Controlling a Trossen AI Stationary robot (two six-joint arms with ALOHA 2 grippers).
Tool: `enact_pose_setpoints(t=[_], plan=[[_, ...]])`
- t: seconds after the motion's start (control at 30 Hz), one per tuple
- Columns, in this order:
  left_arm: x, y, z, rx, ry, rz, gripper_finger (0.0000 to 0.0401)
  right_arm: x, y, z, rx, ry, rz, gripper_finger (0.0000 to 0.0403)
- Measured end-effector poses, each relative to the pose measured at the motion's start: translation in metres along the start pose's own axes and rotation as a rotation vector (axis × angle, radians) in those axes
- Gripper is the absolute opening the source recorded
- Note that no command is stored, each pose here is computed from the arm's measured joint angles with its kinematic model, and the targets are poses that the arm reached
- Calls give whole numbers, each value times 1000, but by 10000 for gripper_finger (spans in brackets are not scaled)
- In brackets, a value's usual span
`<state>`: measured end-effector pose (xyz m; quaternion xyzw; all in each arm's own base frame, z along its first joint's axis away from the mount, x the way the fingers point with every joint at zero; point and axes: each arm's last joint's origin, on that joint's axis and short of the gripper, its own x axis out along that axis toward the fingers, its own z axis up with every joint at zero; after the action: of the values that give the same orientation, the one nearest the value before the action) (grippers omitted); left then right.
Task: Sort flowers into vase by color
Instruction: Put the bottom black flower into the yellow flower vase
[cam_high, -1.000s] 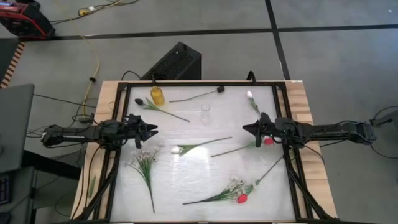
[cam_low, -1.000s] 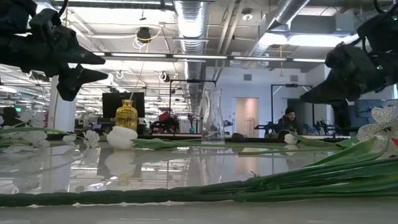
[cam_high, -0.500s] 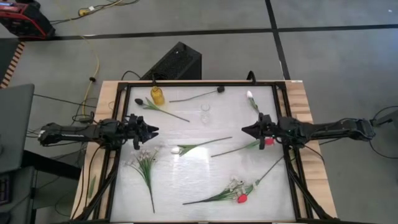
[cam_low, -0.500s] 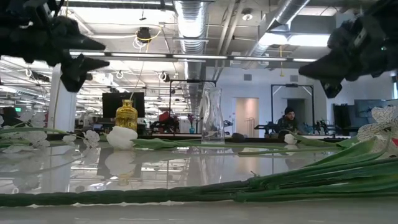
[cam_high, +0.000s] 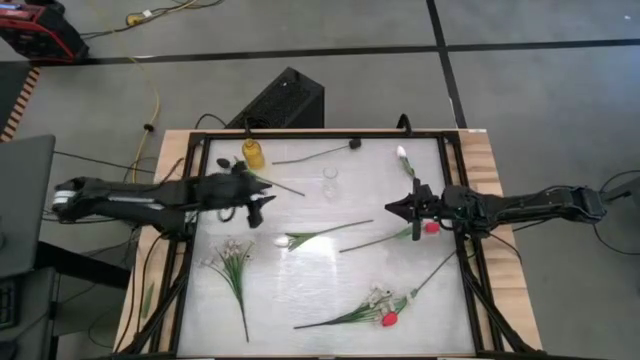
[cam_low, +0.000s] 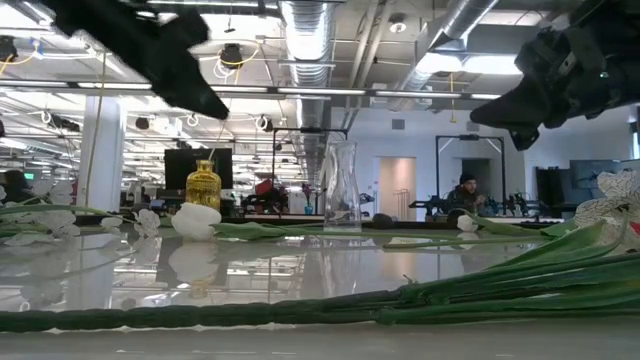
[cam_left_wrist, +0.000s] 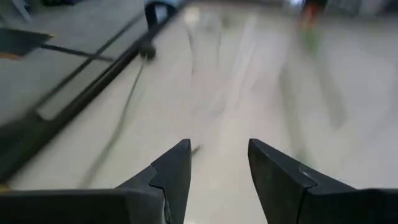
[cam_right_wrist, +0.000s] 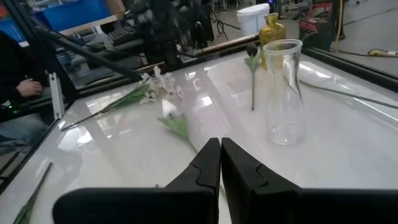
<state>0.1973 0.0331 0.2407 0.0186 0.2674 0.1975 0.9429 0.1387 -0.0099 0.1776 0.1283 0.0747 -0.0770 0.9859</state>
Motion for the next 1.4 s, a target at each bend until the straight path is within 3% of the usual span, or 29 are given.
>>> enact_pose_setpoints(t=[0.1,0.23,0.43,0.57,0.93,1.13,1.27,1.4], plan=[[27,9,17,169,188,33,150,3,-1,-3,-2,30,-8,43],[62,24,27,300,397,14,150,6,-1,-7,-6,65,-13,43],[98,44,25,435,571,-1,150,8,2,-11,-14,101,-1,43],[117,56,9,538,667,-36,150,9,3,-13,-24,114,11,43],[150,70,-30,549,842,-126,150,8,7,-14,-81,123,44,43],[152,72,-34,584,853,-178,147,8,8,-14,-87,123,44,43],[150,72,-36,598,870,-211,116,8,8,-14,-107,122,46,43],[148,71,-38,584,868,-271,50,8,8,-14,-109,118,47,43]])
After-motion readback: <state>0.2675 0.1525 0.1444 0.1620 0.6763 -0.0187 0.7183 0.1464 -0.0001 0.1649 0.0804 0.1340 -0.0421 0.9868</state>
